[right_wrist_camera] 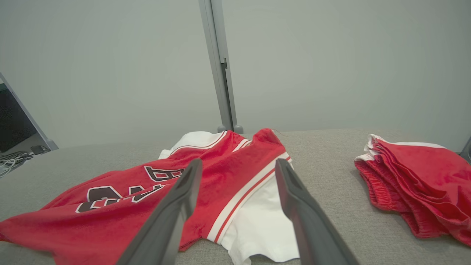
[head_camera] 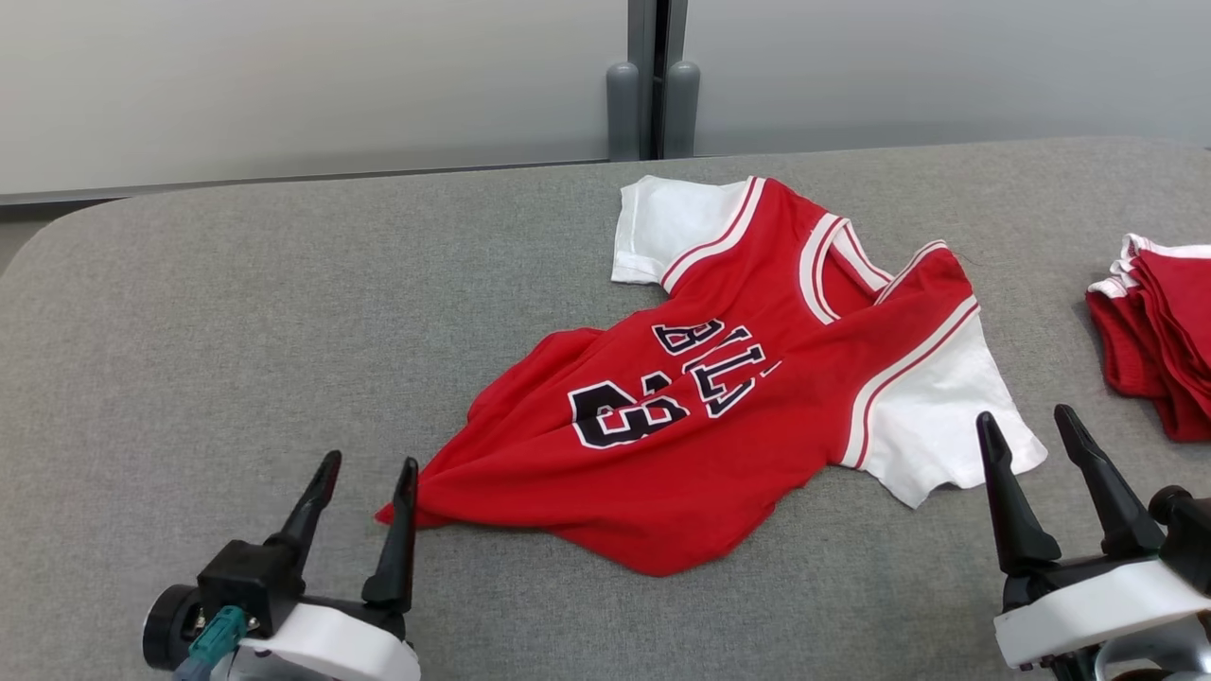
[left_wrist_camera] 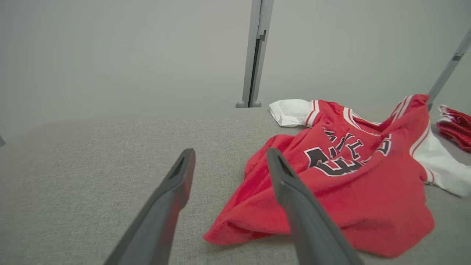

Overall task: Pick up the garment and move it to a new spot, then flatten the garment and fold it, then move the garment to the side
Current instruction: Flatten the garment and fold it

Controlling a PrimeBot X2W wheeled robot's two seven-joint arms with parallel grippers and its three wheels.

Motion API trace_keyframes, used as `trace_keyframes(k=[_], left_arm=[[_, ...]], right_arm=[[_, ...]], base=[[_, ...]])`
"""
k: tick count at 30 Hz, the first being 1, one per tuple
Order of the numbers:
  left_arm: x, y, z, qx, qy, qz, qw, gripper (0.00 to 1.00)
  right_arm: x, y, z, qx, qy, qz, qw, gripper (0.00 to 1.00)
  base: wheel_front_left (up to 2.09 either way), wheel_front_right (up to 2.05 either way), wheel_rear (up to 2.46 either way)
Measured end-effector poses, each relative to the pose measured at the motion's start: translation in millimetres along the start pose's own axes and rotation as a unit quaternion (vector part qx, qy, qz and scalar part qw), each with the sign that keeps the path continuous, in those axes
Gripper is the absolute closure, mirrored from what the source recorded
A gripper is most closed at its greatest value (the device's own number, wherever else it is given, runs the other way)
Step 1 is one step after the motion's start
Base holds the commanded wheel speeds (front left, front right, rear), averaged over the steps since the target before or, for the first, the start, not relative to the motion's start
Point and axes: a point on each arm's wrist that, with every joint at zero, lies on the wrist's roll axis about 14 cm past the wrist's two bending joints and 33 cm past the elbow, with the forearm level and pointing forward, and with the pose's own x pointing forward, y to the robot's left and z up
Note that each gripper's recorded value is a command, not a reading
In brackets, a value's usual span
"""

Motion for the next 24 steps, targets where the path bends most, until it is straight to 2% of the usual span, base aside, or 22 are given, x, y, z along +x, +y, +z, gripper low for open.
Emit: trace_keyframes(k=[7,14,15,16,17,24], left_arm=[[4,-23,-36,-0.005,0.076,-0.051,0.996,0.0],[14,-20,-77,-0.003,0.157,-0.06,0.986,0.0],[14,-19,-84,-0.002,0.171,-0.06,0.983,0.13],[15,-18,-87,-0.003,0.177,-0.06,0.982,0.63],[16,-18,-88,-0.004,0.177,-0.062,0.982,1.0],[30,-20,-59,-0.014,0.112,-0.065,0.991,1.0]], right_arm=[[5,2,-7,0.008,0.01,0.002,1.0,0.0],[13,-2,-15,0.016,0.018,-0.001,1.0,0.0],[13,-3,-17,0.017,0.02,-0.003,1.0,0.0],[14,-3,-18,0.019,0.022,-0.004,1.0,0.0],[14,-4,-19,0.02,0.023,-0.005,1.0,0.0],[18,-9,-20,0.021,0.021,-0.01,1.0,0.0]], base=[[0.0,0.0,0.0],[0.0,0.0,0.0],[0.0,0.0,0.0],[0.0,0.0,0.0],[0.0,0.0,0.0],[0.0,0.0,0.0]])
